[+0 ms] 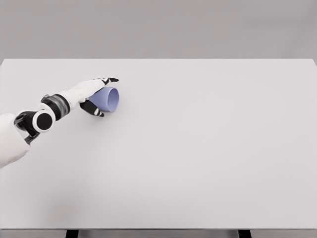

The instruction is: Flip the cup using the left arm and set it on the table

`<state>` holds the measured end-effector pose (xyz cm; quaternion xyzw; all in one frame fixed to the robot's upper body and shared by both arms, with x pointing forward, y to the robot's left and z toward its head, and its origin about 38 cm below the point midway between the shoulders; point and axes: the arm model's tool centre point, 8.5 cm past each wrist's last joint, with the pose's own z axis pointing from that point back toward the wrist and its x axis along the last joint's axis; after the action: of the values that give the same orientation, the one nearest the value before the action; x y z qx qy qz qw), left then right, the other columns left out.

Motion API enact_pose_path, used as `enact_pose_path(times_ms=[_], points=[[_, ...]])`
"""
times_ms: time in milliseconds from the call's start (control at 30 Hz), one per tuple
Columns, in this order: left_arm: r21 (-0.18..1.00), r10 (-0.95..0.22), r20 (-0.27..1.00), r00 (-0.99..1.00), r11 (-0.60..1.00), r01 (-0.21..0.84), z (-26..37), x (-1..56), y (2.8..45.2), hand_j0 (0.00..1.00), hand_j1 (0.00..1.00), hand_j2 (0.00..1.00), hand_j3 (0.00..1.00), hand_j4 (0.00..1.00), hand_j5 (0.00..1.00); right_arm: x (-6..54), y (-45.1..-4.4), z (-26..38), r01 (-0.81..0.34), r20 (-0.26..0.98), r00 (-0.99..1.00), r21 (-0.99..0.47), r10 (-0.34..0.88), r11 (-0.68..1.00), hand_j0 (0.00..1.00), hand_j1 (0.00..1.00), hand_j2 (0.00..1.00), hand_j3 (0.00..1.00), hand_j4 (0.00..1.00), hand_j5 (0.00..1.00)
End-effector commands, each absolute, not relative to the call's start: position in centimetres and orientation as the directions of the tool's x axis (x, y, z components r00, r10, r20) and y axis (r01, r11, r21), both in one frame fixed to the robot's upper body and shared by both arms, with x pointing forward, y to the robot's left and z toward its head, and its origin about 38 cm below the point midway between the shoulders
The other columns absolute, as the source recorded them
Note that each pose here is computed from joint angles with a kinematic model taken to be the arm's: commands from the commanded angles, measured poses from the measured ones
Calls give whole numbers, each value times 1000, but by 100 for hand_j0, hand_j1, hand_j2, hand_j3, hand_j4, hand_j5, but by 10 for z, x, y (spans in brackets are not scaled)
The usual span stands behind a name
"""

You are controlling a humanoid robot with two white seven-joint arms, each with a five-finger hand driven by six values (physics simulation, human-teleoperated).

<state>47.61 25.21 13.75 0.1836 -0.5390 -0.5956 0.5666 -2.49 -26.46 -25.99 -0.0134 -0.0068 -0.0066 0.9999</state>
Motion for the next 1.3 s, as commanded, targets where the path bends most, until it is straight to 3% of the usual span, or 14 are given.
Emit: enact_pose_path(times_ms=[0,200,700,1267], points=[[850,-872,393,-290,225,476,136,477,250,94,94,94,94,94,94,-25,-265,-260,13,14,1000,-27,-13,1000,100,100,100,100,100,100],[851,-871,394,-293,226,474,138,477,249,79,79,79,79,79,79,-25,-265,-260,13,14,1000,-27,-13,1000,100,100,100,100,100,100],[858,-852,425,-305,272,436,160,480,251,80,80,80,80,80,80,-25,-265,-260,13,14,1000,-27,-13,1000,100,100,100,100,100,100],[760,-737,618,-273,472,447,191,480,249,80,80,80,80,80,80,-25,-265,-260,13,14,1000,-27,-13,1000,100,100,100,100,100,100]])
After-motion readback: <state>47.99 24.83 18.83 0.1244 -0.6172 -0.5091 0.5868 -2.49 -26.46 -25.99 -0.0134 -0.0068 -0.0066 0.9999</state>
